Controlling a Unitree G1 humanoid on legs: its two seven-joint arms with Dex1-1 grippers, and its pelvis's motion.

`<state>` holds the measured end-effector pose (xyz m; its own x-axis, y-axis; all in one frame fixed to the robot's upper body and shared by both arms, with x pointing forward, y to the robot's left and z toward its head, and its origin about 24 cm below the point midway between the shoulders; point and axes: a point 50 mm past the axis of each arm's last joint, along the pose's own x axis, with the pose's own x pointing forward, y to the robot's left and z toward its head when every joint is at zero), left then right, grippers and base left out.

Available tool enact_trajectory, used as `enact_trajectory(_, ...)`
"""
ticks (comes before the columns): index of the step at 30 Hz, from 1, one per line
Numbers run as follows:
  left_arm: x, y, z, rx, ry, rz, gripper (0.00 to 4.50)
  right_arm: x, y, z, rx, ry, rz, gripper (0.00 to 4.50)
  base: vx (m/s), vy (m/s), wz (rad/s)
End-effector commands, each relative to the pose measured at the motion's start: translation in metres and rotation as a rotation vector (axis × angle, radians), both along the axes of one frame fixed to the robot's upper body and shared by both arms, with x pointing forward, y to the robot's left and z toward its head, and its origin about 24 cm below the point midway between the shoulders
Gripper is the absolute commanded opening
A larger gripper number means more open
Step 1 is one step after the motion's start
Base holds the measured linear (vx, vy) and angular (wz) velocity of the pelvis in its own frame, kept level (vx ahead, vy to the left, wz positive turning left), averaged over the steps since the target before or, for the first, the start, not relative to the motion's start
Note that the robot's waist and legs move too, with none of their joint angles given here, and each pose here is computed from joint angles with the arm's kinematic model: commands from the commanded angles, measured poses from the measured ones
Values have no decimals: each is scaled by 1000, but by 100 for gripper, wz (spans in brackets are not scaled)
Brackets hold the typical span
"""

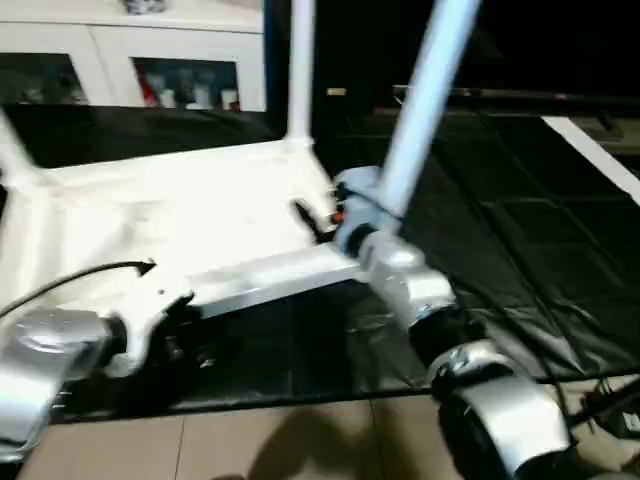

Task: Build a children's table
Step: Rotate table base

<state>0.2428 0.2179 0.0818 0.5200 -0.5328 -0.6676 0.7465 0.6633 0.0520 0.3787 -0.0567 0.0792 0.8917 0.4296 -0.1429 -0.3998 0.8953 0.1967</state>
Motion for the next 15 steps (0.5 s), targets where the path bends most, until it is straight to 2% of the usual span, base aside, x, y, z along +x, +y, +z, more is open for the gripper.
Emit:
enact_trajectory(1, 9, 9, 6, 65, -71, 62, 446, 6, -33, -5, -26, 11, -133, 395, 0, 0, 0)
enact_trajectory(2, 11, 8, 7, 66, -87, 61, 446, 9, -45, -4, -42, 3, -168, 395, 0, 0, 0)
enact_trajectory(7, 20, -1, 6, 57, -137, 67, 446, 16, -81, 4, -80, -29, -258, 395, 0, 0, 0)
enact_trajectory(10, 26, -11, 3, 43, -178, 72, 446, 19, -95, 11, -115, -67, -265, 395, 0, 0, 0)
enact_trajectory(13, 32, -20, 1, 13, -215, 98, 446, 20, -98, 18, -133, -107, -219, 395, 0, 0, 0)
enact_trajectory(15, 34, -24, 0, -43, -260, 166, 446, 19, -91, 21, -138, -142, -109, 395, 0, 0, 0)
